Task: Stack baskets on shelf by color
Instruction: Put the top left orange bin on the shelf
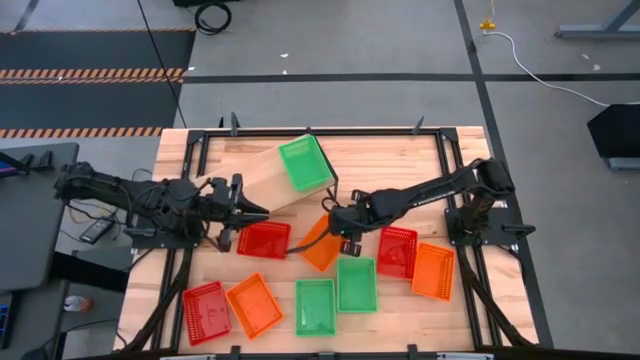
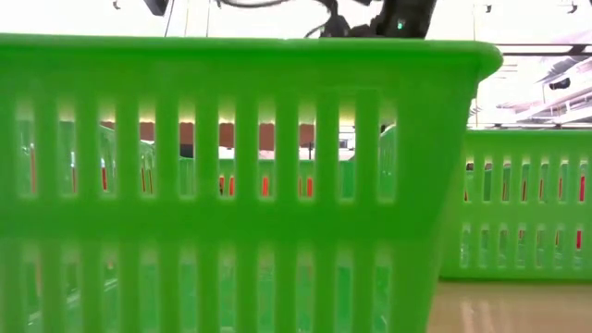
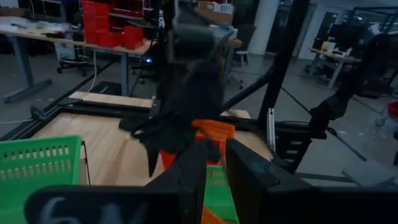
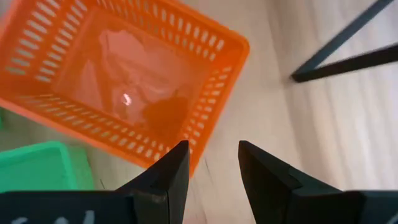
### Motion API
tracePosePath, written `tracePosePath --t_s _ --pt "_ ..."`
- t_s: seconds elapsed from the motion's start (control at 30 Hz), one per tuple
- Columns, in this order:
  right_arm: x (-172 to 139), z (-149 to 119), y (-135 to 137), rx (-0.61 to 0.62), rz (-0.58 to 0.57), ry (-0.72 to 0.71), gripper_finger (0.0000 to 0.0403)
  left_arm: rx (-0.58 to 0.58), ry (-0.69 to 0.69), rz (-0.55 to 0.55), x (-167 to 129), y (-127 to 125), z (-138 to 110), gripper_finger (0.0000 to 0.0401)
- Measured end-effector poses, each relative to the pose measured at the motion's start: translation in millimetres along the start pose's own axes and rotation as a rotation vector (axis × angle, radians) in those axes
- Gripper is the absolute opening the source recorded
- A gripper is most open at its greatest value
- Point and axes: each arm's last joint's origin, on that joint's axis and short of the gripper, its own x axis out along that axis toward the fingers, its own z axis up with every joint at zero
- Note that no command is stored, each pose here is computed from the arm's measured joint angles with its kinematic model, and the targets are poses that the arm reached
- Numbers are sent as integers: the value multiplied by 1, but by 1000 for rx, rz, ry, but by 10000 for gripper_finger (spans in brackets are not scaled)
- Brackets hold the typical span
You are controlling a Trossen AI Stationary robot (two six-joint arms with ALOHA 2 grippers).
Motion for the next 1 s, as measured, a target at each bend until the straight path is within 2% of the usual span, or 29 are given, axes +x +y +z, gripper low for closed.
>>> tracePosePath --t_s 0.13,0.37,0.67,0.77,0.93,1.0 --pt "19 -6 -8 32 54 6 145 1 -6 6 -1 -3 0 66" --pt "33 -8 -13 60 110 -22 145 1 -12 23 -1 -5 0 64" --pt "46 -21 -18 22 99 -7 136 41 -5 24 1 -5 -1 64" --pt "49 -21 -19 -2 101 -21 112 85 -21 22 7 -7 -2 64" --pt "50 -17 -21 -36 111 -66 29 155 -83 14 15 -10 2 64" --pt "49 -15 -21 -56 115 -79 15 192 -109 9 15 -11 4 63"
